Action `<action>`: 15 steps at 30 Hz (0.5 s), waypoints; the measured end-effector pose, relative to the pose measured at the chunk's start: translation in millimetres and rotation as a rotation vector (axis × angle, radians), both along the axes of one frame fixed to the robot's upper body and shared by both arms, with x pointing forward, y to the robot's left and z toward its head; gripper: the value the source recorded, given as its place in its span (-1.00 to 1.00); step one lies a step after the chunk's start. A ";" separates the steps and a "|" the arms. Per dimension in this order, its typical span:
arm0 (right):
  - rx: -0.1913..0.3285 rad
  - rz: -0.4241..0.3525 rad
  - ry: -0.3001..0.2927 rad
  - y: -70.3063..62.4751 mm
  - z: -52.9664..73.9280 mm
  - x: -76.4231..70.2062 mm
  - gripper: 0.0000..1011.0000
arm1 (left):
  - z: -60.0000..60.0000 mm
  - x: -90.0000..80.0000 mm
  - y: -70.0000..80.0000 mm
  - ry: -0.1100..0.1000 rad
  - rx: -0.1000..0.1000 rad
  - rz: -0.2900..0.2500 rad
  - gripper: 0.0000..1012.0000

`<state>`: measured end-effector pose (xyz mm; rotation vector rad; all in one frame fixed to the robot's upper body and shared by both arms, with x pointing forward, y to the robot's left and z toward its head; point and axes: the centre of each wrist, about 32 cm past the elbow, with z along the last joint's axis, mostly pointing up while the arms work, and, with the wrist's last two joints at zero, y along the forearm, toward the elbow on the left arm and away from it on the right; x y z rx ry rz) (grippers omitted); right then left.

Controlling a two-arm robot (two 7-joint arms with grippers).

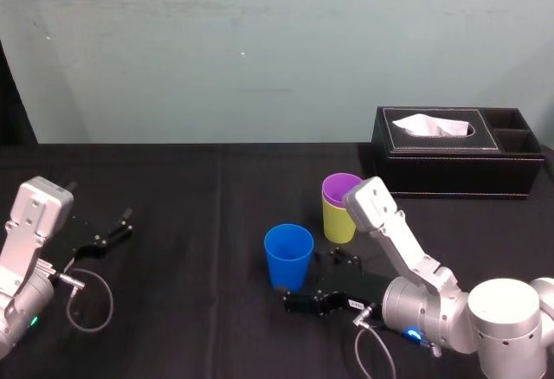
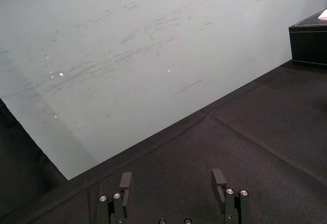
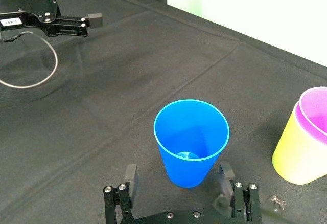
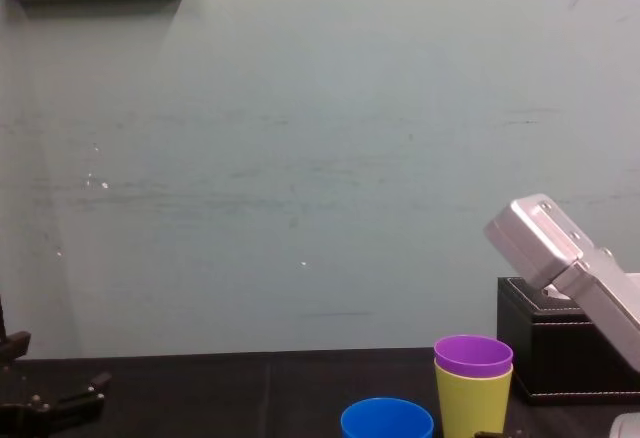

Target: Stack the three plastic cups sequentially using one hand.

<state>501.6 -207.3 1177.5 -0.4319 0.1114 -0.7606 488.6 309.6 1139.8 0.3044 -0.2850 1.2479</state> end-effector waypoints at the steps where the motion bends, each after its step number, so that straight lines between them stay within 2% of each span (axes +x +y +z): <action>1: 0.002 -0.002 0.000 0.6 -0.3 0.3 0.98 | 0.0 0.0 0.0 0.000 0.000 0.000 0.98; 15: 0.010 -0.020 -0.005 4.6 -1.0 3.2 0.98 | 0.0 0.0 0.0 0.000 0.000 0.000 0.98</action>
